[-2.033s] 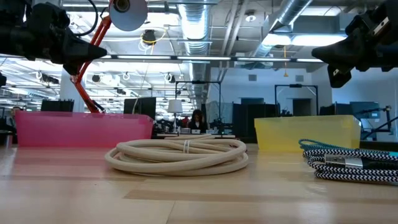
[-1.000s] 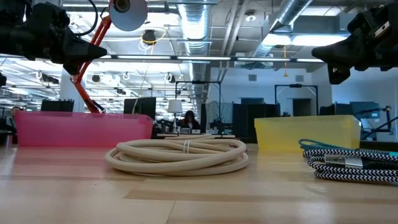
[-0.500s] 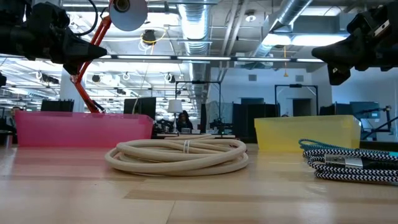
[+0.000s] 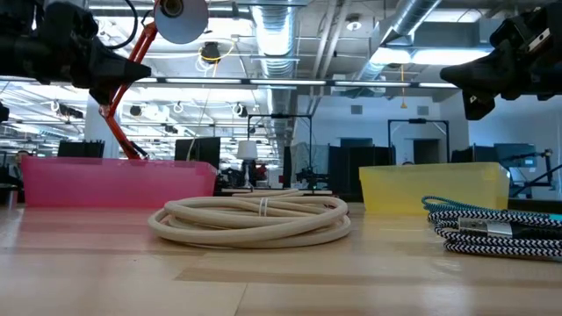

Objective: Pick & Place USB Port
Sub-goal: Put the brown USB cable into the pink bin

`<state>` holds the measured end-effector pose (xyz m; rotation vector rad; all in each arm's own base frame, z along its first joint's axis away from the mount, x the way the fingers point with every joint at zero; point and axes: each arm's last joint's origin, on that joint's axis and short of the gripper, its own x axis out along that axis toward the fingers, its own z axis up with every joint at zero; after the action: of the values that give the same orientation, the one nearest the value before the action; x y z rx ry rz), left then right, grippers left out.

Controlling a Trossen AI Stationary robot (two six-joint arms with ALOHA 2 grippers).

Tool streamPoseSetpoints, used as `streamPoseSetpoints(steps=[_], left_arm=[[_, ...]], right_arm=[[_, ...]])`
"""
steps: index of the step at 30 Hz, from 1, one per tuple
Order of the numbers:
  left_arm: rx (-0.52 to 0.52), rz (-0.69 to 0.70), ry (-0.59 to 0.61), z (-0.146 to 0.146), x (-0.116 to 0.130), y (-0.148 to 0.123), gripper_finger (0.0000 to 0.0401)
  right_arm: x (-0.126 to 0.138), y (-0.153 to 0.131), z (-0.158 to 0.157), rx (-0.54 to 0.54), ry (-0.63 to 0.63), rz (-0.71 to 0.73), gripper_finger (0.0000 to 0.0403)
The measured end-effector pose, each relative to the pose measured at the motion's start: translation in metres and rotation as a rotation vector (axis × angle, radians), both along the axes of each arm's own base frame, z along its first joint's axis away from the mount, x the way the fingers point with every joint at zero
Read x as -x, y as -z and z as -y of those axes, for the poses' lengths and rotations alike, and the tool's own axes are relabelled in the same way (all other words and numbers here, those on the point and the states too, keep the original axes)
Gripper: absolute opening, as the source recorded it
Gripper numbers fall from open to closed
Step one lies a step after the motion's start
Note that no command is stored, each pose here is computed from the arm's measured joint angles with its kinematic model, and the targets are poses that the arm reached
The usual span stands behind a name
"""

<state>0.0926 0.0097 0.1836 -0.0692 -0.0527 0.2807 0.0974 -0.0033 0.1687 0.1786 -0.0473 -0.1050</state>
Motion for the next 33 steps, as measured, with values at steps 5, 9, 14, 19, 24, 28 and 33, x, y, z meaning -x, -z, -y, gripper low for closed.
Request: streamPoseSetpoints(steps=[5,9,14,19,24,28,33], left_arm=[[-0.001,0.079,0.001,0.000,0.001,-0.007,0.0008],[-0.003,0.133,0.000,0.000,0.001,-0.013,0.0008],[0.018,0.148,0.004,0.000,0.001,-0.014,0.0008],[0.047,0.163,0.008,0.000,-0.002,-0.015,0.0008],[0.042,0.146,0.010,0.000,-0.010,-0.025,0.0008],[0.017,0.086,0.008,0.000,-0.022,-0.041,0.0008],[-0.142,-0.029,0.003,-0.001,-0.041,-0.058,0.0008]], right_arm=[[0.003,-0.012,0.000,0.000,0.000,0.025,0.0000],[0.007,-0.025,0.000,0.002,0.000,0.038,0.0000],[0.013,-0.040,0.001,-0.006,0.023,-0.004,0.0000],[0.020,-0.054,0.001,-0.032,0.048,0.001,0.0000],[0.025,-0.067,0.001,-0.029,0.050,0.036,0.0000],[0.027,-0.072,0.002,-0.028,0.055,0.049,0.0000],[0.025,-0.069,0.003,-0.029,0.090,0.011,0.0000]])
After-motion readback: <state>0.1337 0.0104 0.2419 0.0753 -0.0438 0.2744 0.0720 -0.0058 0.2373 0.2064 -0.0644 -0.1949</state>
